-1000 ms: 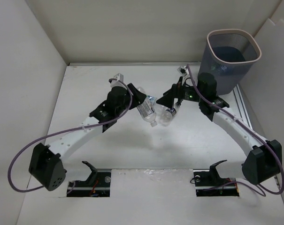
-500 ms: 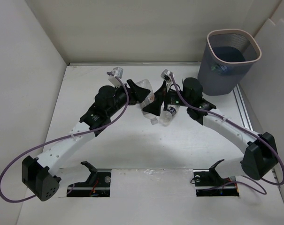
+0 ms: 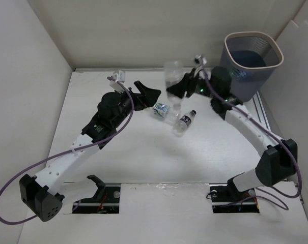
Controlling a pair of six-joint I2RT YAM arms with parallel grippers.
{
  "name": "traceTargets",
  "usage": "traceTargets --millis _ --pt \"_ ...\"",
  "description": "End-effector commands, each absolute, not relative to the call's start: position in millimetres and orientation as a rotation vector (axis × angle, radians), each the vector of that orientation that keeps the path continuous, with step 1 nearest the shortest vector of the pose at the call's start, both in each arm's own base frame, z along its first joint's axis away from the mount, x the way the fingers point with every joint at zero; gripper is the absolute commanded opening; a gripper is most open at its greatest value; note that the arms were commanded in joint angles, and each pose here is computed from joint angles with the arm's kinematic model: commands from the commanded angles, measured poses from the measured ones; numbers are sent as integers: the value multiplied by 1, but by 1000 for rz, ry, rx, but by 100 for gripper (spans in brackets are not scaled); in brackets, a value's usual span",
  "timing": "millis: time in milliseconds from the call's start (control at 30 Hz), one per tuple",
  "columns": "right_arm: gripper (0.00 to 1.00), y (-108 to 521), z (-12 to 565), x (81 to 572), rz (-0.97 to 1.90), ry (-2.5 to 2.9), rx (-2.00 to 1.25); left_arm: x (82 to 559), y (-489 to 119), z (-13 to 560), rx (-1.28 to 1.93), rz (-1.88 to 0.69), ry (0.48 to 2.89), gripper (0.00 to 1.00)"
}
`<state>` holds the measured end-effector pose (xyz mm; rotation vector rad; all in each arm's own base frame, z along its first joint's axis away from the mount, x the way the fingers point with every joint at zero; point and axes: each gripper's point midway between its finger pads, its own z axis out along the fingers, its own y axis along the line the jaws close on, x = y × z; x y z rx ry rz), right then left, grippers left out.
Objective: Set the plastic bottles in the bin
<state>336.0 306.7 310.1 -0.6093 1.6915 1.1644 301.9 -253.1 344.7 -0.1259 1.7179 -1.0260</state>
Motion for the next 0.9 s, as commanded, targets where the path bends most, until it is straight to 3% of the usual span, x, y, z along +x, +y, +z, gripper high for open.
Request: traceTargets --millis 0,200,500,533,600,867 --pt "0 224 401 401 984 1539 -344 300 -227 390 -229 -995 1595 100" --pt "0 52 444 488 836 1480 159 298 -227 361 -213 -960 1671 100" --pt "3 -107 460 507 689 1293 642 298 -238 326 -175 -982 1713 100" --pt "30 -114 455 507 682 1287 674 298 -241 321 -167 -987 1724 100" --pt "100 -125 453 507 650 1274 711 299 -243 313 -160 -986 1742 100" --pt "100 -149 461 520 531 1267 799 302 -260 277 -156 -1026 1845 100"
